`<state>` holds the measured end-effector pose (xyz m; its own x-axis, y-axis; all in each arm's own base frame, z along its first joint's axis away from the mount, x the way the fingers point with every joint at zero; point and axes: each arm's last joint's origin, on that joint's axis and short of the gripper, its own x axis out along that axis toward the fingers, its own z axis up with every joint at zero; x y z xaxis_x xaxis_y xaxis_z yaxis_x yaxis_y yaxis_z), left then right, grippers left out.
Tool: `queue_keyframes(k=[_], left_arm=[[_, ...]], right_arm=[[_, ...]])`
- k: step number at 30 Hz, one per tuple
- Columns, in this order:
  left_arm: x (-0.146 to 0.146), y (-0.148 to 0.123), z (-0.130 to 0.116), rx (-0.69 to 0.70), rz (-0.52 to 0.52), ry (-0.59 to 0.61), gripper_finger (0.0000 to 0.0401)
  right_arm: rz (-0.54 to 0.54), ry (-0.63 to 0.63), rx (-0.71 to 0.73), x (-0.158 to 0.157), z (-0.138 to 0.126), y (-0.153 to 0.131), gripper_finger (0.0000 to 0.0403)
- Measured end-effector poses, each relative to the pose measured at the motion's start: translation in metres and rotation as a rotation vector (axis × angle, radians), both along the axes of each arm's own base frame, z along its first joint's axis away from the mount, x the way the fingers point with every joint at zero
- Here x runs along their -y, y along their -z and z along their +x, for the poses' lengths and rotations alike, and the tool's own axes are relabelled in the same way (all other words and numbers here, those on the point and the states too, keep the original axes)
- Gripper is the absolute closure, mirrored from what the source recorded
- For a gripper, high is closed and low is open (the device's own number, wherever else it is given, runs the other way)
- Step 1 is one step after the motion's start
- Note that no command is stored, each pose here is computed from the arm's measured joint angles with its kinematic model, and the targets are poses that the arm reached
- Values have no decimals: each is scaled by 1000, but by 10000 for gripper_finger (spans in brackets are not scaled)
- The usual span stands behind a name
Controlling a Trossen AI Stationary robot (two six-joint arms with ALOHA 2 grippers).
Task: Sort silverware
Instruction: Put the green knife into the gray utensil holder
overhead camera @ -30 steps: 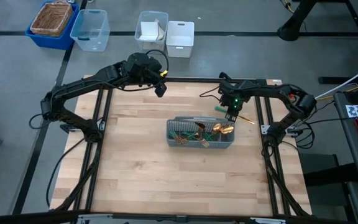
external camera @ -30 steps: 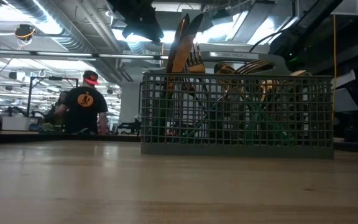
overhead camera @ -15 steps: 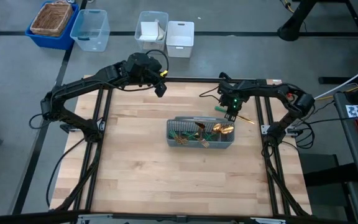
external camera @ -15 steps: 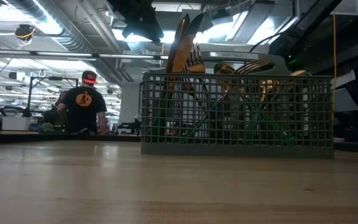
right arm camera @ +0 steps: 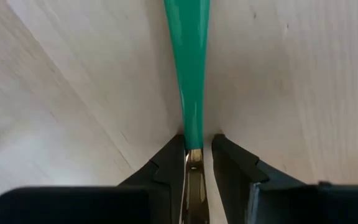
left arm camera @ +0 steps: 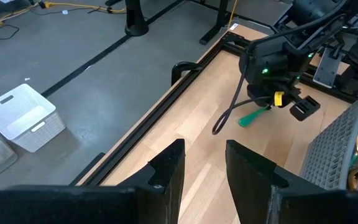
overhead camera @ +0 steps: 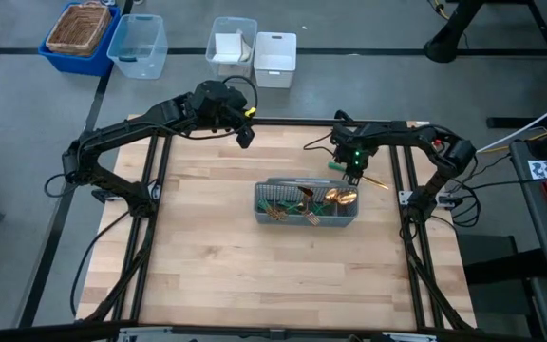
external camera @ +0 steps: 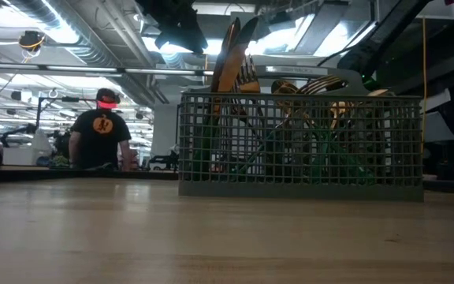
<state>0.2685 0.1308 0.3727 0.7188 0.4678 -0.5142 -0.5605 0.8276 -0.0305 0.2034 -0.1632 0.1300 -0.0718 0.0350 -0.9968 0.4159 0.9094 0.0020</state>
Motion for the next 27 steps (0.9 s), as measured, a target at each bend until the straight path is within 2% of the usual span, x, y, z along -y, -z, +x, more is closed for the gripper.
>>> queue_keyframes(k=[3,10,18,27], left_arm=[[0,0,0,0,0,0,294],[0,0,0,0,0,0,294],[0,0,0,0,0,0,294],[0,0,0,0,0,0,294]], right_arm=[[2,0,1,0,0,0,326],[25,3,21,-1,1,1,385],[30,3,17,-1,0,1,368],[30,8,47,6,10,-10,375]])
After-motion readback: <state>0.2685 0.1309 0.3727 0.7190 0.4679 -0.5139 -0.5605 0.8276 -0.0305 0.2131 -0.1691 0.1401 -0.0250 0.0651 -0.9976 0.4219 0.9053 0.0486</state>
